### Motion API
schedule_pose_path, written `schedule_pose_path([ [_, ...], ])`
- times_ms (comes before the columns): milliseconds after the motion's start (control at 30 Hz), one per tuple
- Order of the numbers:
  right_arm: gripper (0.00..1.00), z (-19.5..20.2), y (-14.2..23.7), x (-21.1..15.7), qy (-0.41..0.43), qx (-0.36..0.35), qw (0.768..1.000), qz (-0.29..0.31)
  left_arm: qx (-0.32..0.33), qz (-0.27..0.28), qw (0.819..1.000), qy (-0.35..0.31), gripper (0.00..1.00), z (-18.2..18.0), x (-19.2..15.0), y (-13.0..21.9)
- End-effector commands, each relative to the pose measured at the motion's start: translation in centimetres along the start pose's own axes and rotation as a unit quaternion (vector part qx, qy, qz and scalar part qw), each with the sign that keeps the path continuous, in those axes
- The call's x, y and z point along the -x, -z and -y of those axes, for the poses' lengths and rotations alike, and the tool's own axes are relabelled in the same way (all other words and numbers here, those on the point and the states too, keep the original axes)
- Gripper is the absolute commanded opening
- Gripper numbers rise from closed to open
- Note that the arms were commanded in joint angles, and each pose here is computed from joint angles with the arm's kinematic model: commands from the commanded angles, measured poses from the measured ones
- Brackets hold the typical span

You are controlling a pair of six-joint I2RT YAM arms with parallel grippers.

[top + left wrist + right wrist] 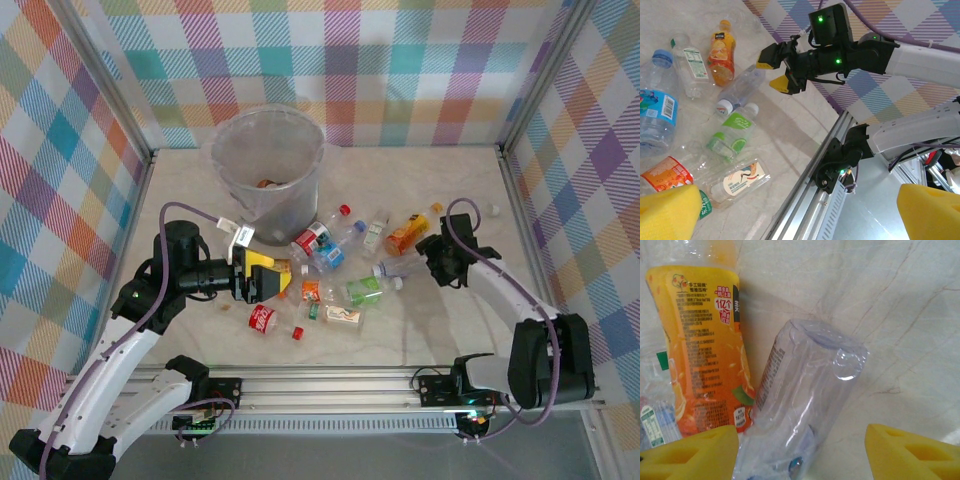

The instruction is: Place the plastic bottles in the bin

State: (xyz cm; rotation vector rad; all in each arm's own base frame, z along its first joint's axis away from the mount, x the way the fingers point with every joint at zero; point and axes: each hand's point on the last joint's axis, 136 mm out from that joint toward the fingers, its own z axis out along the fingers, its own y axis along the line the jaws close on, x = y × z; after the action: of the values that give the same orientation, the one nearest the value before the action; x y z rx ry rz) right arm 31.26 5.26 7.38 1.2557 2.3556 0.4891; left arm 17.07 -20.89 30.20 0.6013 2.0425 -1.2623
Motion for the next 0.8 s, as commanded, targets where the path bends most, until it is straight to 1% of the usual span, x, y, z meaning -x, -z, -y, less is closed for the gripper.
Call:
schedule_pose_path([
  [0,0.67,-0.5,-1.5,0.1,-0.043,0.017,0.999,-0.006,0.003,-0.002,1.000,-0.010,1.00,0.1,-0.2,0.1],
  [267,0.67,0.2,-4.1,0.2,-0.092,0.014,0.996,0.000,0.005,-0.008,1.000,-0.009,1.00,-0.1,-0.3,-0.1],
  [500,0.62,1.1,-5.4,0.6,-0.119,0.005,0.993,0.018,0.008,-0.012,1.000,-0.008,1.00,-0.3,-0.5,-0.2],
  [633,0.59,1.1,-5.5,1.1,-0.115,0.005,0.993,0.032,0.008,-0.014,1.000,-0.008,1.00,-0.3,-0.5,-0.2],
  [767,0.56,1.2,-4.3,2.2,-0.098,0.006,0.993,0.063,0.004,-0.015,1.000,-0.005,1.00,-0.3,-0.5,-0.3],
])
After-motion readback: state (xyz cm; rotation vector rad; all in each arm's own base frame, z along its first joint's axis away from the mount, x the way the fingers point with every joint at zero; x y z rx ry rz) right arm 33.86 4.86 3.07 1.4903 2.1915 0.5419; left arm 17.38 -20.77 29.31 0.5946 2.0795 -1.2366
